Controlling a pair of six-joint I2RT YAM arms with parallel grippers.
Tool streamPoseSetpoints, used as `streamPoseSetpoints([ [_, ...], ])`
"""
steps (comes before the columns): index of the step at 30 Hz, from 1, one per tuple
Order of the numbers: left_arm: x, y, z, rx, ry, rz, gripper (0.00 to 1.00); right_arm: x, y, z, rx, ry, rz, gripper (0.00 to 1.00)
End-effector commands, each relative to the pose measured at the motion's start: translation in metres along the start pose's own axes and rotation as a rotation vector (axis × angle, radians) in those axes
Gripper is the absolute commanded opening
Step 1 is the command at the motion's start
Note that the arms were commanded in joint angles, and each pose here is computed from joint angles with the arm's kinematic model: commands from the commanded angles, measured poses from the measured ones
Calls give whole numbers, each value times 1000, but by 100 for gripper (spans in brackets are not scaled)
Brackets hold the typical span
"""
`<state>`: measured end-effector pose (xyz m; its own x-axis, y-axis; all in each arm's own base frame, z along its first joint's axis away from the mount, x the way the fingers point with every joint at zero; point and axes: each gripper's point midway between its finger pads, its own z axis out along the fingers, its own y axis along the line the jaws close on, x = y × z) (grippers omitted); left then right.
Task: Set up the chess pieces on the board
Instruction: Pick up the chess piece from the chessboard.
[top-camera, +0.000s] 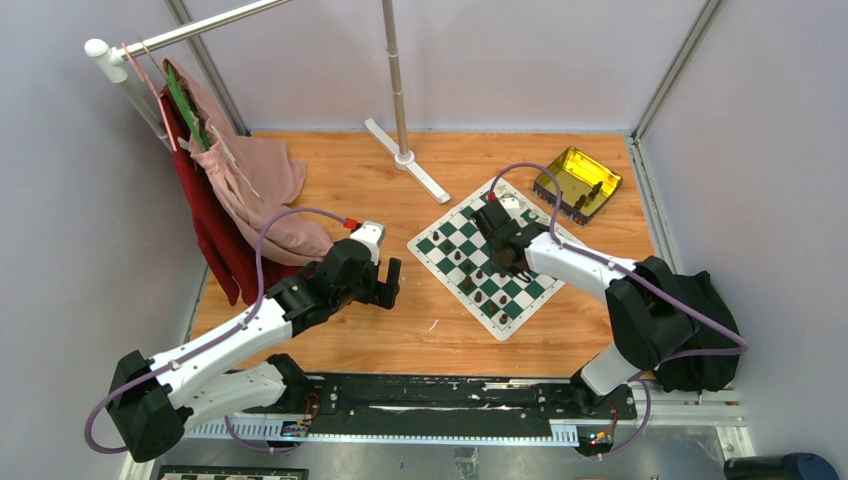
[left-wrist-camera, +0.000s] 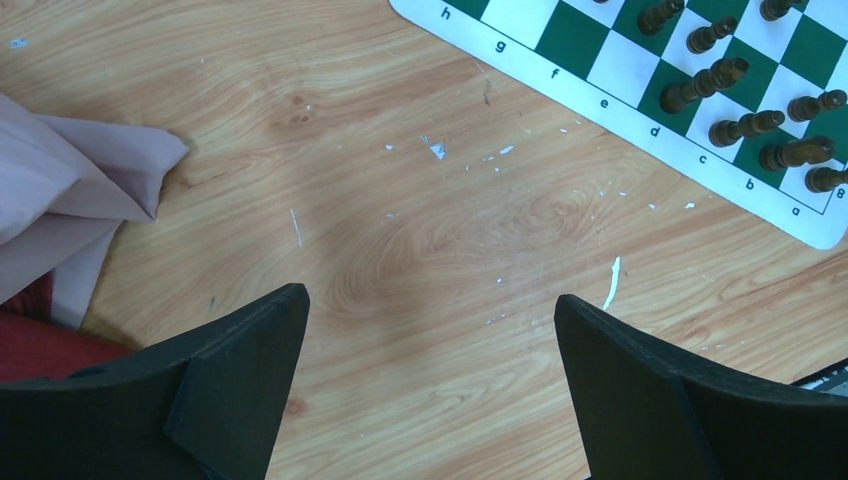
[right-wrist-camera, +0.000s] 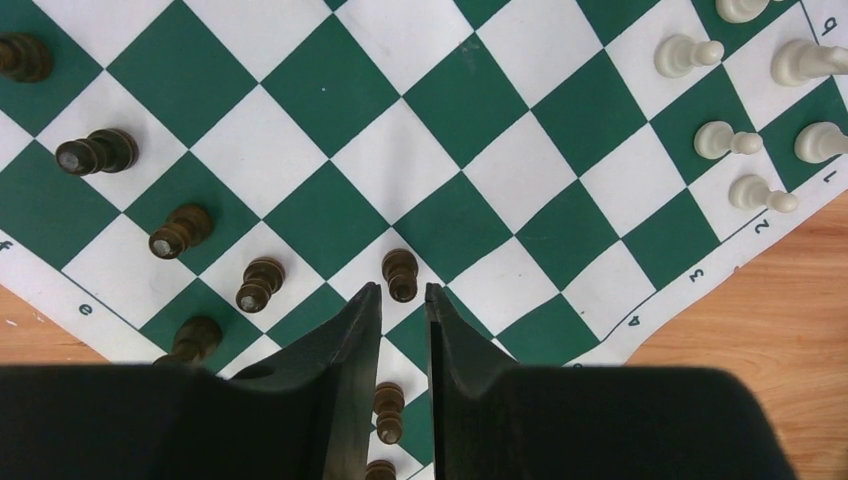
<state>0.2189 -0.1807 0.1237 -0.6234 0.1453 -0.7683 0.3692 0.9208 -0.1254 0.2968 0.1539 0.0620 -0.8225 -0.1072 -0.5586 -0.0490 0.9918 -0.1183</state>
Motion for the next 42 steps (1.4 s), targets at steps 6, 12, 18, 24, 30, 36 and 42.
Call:
streamPoseSetpoints([
  [6,0,3,3,-15,5,10,100,10,-7,13,3,39,20,28],
  [12,2,3,6,-17,9,3,100,14,-10,18,-3,54,23,28],
  [18,3,3,7,-19,13,-6,100,18,-9,22,-16,67,25,28],
  [24,2,2,8,-18,11,-14,100,20,-8,24,-27,78,25,27],
  [30,3,0,9,-14,14,-24,100,22,-8,24,-36,84,23,24],
  [36,4,0,9,-11,11,-36,100,19,-7,22,-39,83,21,9],
  [42,3,0,8,-13,1,-42,100,9,-8,12,-50,64,17,0],
])
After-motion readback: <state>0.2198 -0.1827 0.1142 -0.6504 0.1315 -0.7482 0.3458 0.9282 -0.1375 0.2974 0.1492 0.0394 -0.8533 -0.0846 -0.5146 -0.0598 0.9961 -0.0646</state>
